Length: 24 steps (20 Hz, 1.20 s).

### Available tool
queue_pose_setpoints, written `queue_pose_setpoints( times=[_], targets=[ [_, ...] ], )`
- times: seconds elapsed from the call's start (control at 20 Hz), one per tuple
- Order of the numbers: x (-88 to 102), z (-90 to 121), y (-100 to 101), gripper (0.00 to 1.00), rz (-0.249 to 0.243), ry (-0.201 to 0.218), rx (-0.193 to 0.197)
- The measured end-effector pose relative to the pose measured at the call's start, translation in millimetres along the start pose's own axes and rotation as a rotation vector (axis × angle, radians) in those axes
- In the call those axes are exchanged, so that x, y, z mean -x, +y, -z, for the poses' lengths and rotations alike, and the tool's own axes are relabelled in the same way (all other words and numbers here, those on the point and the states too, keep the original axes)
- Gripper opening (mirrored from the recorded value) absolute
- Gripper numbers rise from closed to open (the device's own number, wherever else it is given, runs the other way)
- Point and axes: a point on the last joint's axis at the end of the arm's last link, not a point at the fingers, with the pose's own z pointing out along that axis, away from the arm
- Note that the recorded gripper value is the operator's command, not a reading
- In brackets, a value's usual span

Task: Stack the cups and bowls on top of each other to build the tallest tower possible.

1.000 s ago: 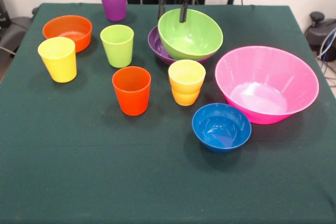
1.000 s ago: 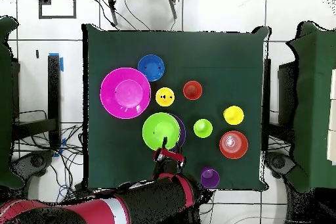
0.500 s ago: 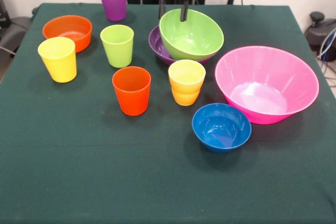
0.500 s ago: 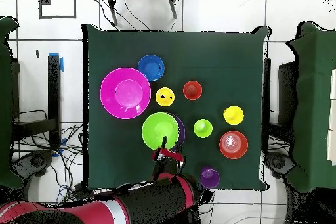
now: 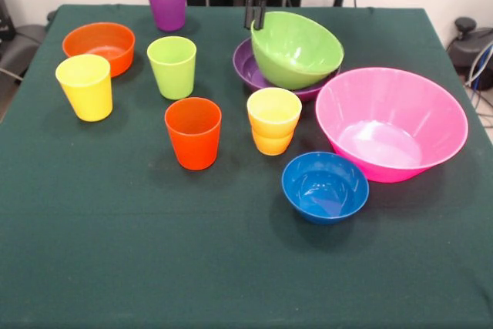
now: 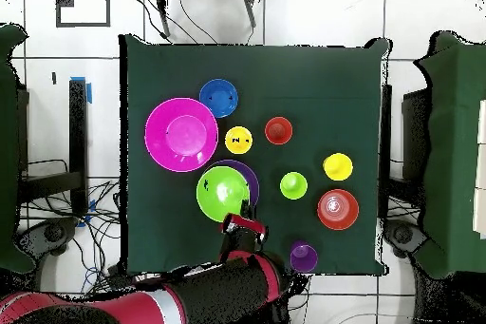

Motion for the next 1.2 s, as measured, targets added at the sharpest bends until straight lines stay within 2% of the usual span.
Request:
queue_pose_setpoints(
  times=[0.85, 1.2],
  targets=[
    [-6.0, 9.6, 12.3, 0.00, 0.031, -0.005, 0.006],
    [5.5, 33.6, 17.7, 0.00, 0.062, -0.034, -0.040]
  ],
)
